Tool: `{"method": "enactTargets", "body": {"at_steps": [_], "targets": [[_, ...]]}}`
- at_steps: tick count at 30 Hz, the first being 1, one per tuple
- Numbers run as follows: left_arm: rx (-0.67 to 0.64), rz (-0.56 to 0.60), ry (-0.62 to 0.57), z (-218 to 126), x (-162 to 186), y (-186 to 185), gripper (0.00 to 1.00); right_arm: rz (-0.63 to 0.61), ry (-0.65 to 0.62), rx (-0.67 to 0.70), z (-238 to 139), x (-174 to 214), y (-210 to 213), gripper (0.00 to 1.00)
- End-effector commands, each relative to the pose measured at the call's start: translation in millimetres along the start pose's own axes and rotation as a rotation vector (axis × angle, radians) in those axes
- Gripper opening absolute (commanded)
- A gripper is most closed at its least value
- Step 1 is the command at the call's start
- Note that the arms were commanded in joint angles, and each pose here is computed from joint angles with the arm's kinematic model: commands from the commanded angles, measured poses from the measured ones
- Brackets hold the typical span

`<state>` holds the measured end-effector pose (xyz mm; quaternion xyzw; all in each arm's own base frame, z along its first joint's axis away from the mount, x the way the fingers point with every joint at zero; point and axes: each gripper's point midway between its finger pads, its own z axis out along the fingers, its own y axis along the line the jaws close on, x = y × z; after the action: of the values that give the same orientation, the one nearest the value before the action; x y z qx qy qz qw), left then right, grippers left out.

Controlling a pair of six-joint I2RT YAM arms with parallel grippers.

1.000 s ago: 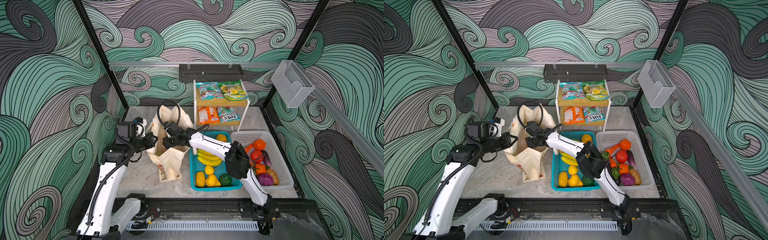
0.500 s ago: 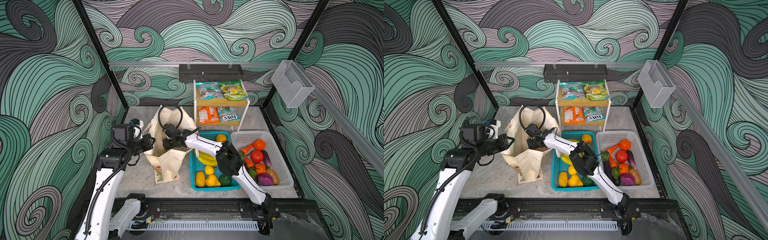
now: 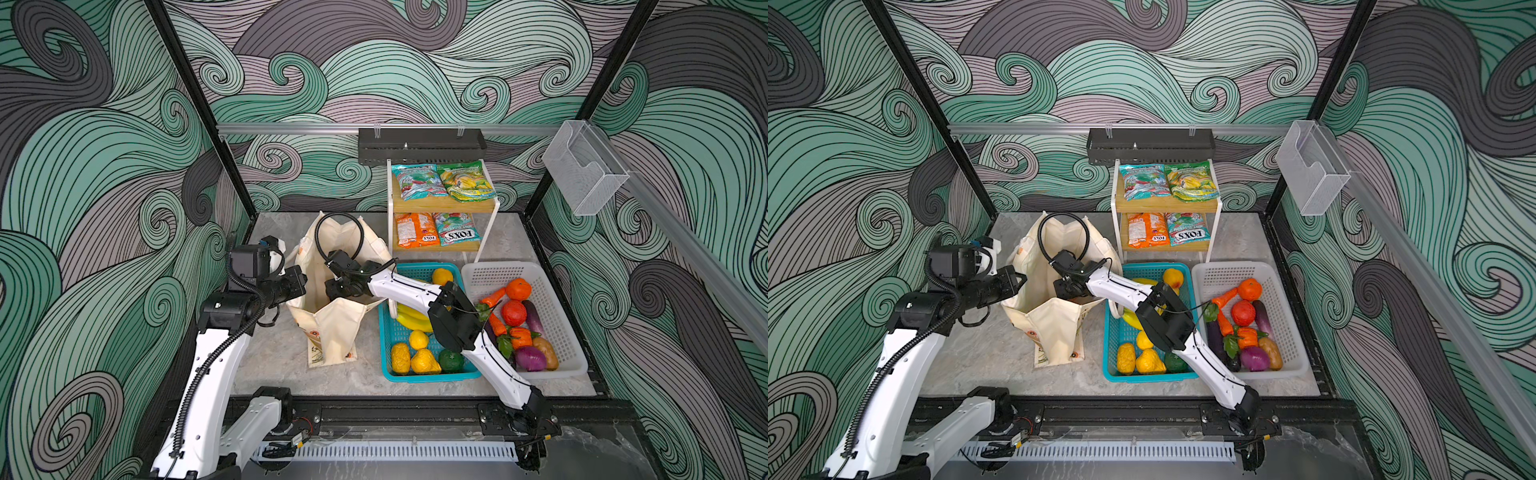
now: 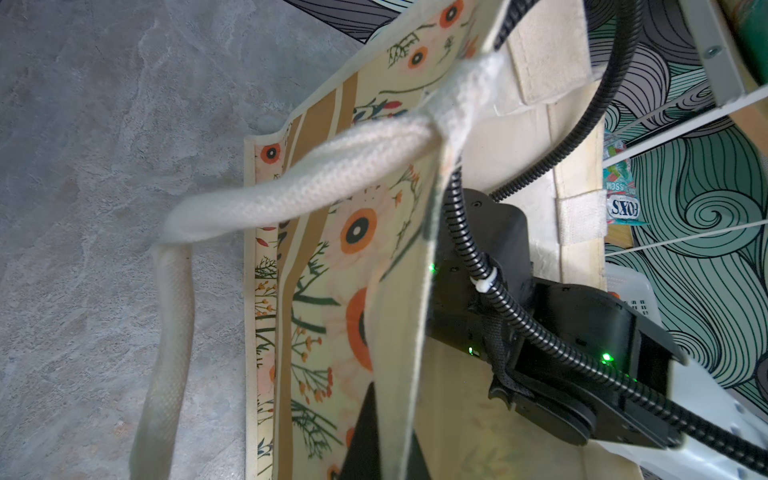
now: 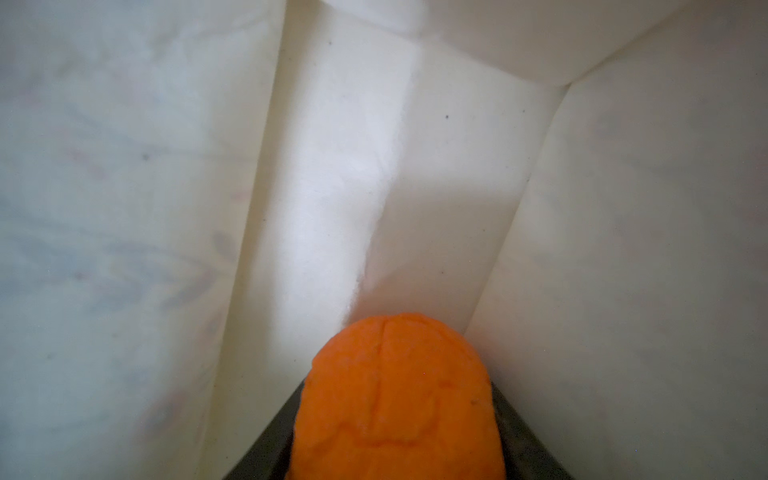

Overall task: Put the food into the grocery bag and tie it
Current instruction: 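Lower the orange into the bag and open the right gripper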

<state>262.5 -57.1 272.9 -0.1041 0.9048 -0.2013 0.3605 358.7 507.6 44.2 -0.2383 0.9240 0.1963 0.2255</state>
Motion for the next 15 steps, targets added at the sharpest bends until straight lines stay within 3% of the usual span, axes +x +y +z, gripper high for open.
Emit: {"method": "enactTargets", "body": {"at_steps": [1, 12, 14, 15], "targets": [[0.024, 0.025, -0.059, -1, -15, -5, 0.00, 0.013, 0.161, 0.079, 22, 48, -33, 0.61], [0.020, 0.016, -0.053, 4, -14, -3, 0.00, -0.062, 0.067, -0.019, -26, 10, -1, 0.84], [-0.008, 0.012, -0.054, 6, -14, 2, 0.00, -0.086, 0.034, -0.033, -41, 0, 8, 0.99], [-0.023, 0.012, -0.056, 6, -14, 5, 0.00, -0.104, 0.015, -0.041, -49, -5, 13, 0.99]]}}
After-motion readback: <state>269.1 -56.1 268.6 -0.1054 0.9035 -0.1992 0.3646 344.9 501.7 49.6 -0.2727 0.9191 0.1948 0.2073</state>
